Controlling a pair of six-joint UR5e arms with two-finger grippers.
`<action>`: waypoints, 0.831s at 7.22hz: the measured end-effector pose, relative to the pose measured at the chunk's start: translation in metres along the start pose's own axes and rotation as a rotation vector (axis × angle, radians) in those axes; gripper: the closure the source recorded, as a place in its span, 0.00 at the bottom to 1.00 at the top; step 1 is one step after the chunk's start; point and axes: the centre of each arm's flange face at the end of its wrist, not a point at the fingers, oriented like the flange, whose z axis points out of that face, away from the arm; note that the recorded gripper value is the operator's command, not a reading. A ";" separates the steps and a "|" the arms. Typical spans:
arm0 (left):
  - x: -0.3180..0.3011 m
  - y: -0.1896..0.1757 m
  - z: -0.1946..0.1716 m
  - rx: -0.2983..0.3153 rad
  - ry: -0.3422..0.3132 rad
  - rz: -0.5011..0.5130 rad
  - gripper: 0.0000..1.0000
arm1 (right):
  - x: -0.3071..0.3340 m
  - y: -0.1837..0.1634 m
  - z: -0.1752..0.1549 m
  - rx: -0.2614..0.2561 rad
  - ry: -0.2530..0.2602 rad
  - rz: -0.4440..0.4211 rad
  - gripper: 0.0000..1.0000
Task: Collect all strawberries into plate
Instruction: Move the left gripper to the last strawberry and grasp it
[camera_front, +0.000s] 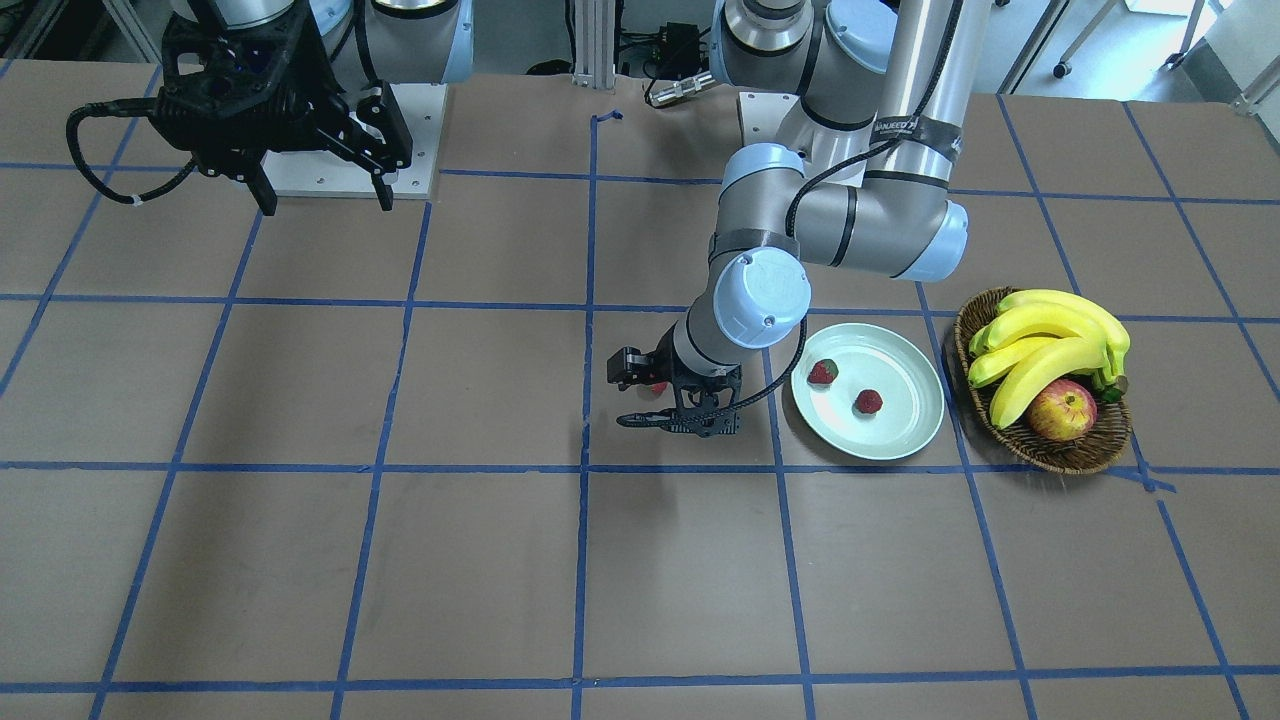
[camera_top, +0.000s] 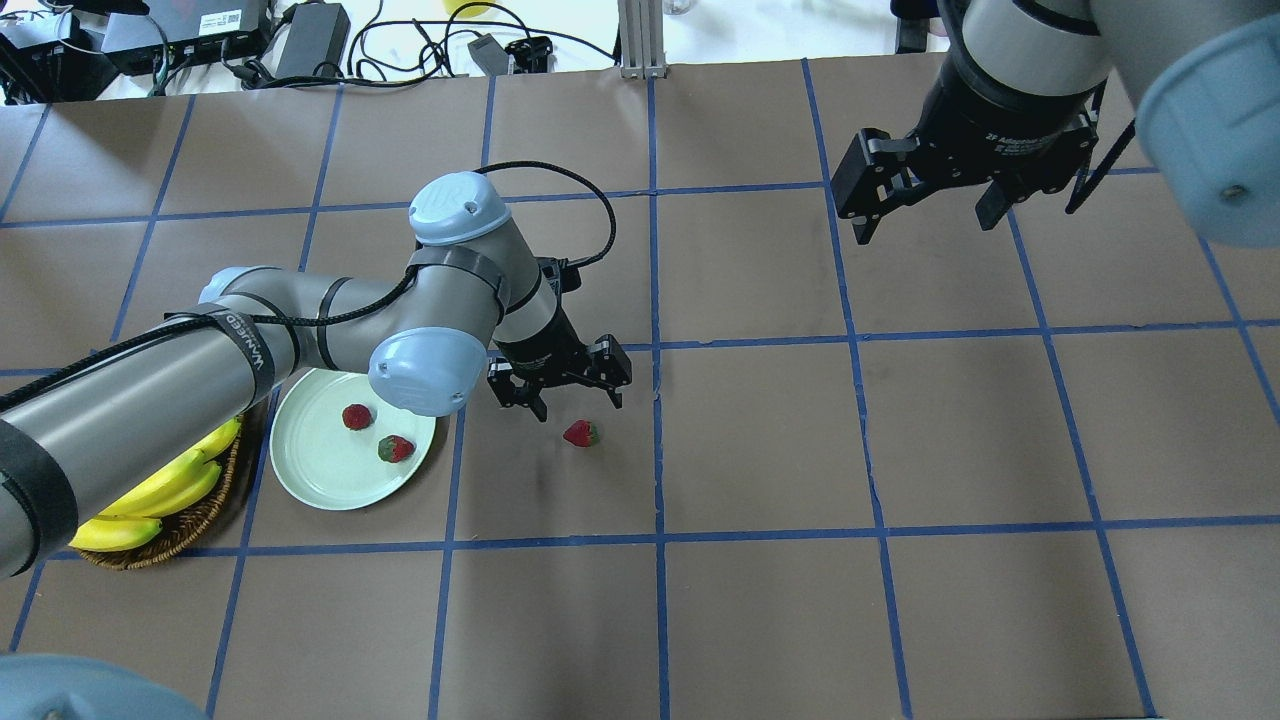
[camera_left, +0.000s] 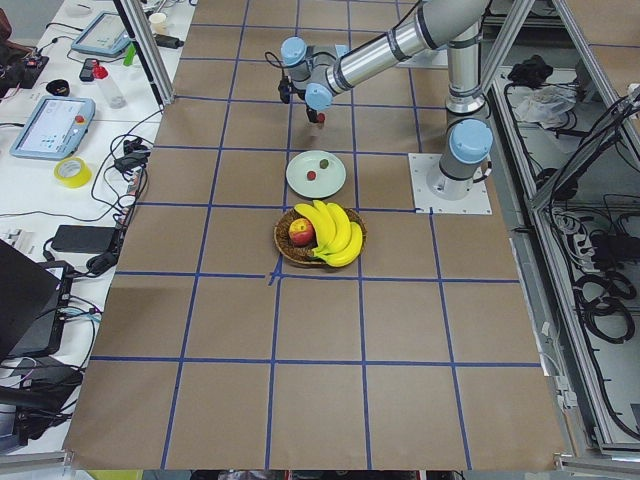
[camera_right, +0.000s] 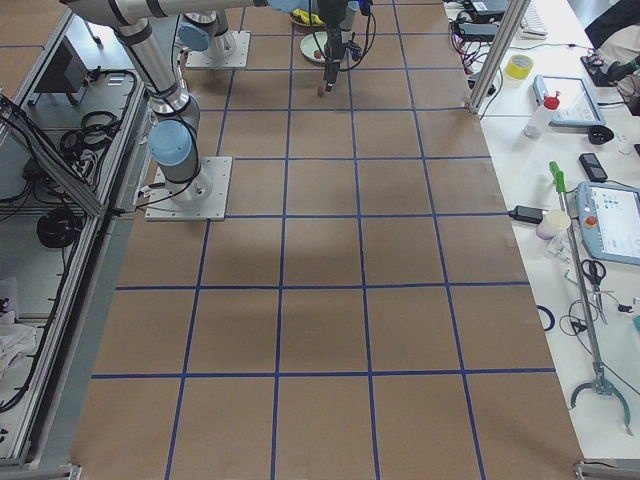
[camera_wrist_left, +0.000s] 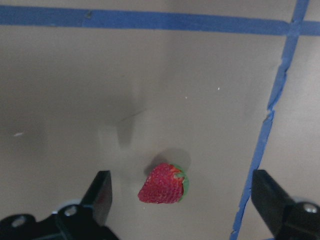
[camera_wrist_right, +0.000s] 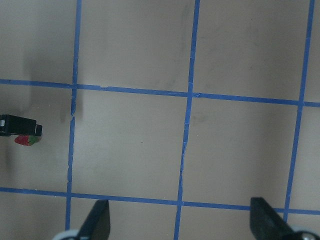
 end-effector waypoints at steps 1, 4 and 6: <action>0.000 0.002 0.004 -0.009 0.000 -0.001 0.06 | 0.000 0.000 0.000 0.000 -0.001 0.000 0.00; -0.003 0.008 0.017 -0.036 -0.008 -0.006 0.34 | -0.001 -0.001 0.000 0.001 -0.004 0.000 0.00; -0.003 0.008 0.020 -0.042 -0.004 -0.007 0.85 | -0.002 -0.002 -0.001 0.008 -0.004 -0.002 0.00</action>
